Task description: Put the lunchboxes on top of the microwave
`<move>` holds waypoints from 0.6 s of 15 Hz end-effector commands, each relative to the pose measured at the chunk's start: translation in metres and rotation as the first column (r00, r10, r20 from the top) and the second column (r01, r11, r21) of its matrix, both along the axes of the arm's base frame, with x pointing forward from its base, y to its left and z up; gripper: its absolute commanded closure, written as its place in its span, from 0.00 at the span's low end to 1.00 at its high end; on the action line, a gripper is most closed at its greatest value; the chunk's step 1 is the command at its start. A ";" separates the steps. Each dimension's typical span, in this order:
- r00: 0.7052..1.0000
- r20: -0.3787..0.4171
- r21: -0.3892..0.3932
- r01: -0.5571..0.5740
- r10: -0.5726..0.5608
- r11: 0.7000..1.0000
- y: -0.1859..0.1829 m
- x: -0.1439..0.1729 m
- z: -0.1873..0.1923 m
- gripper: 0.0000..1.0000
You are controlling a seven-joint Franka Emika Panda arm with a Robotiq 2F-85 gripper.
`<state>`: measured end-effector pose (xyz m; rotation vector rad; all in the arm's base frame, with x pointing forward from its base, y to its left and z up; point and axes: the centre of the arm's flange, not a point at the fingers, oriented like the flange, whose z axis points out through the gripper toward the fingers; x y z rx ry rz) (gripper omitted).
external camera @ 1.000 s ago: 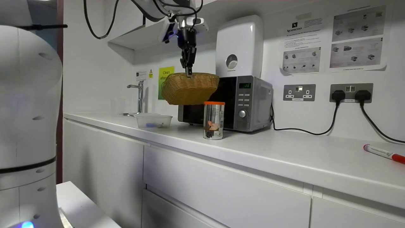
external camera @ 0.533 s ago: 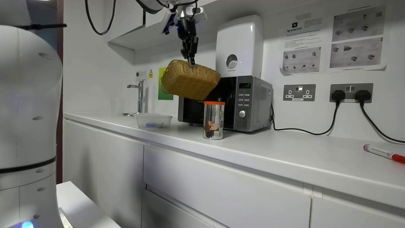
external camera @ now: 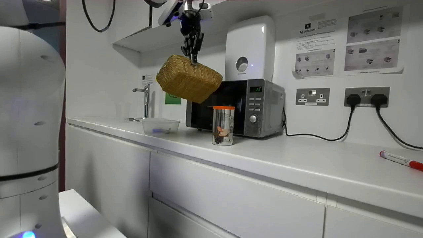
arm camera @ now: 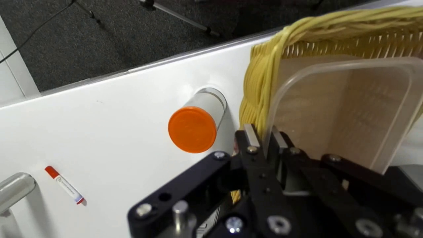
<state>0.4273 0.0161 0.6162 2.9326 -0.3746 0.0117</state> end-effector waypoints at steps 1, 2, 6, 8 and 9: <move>0.998 -0.017 -0.006 -0.054 0.053 0.999 -0.006 -0.026 0.022 0.97; 0.998 -0.013 -0.012 -0.059 0.058 0.998 -0.007 -0.027 0.029 0.97; 0.998 0.031 -0.033 -0.060 0.061 0.998 -0.004 -0.022 0.055 0.97; 0.997 0.055 -0.052 -0.059 0.062 0.997 0.001 -0.013 0.063 0.97; 0.995 0.070 -0.059 -0.065 0.069 0.996 0.005 -0.008 0.065 0.97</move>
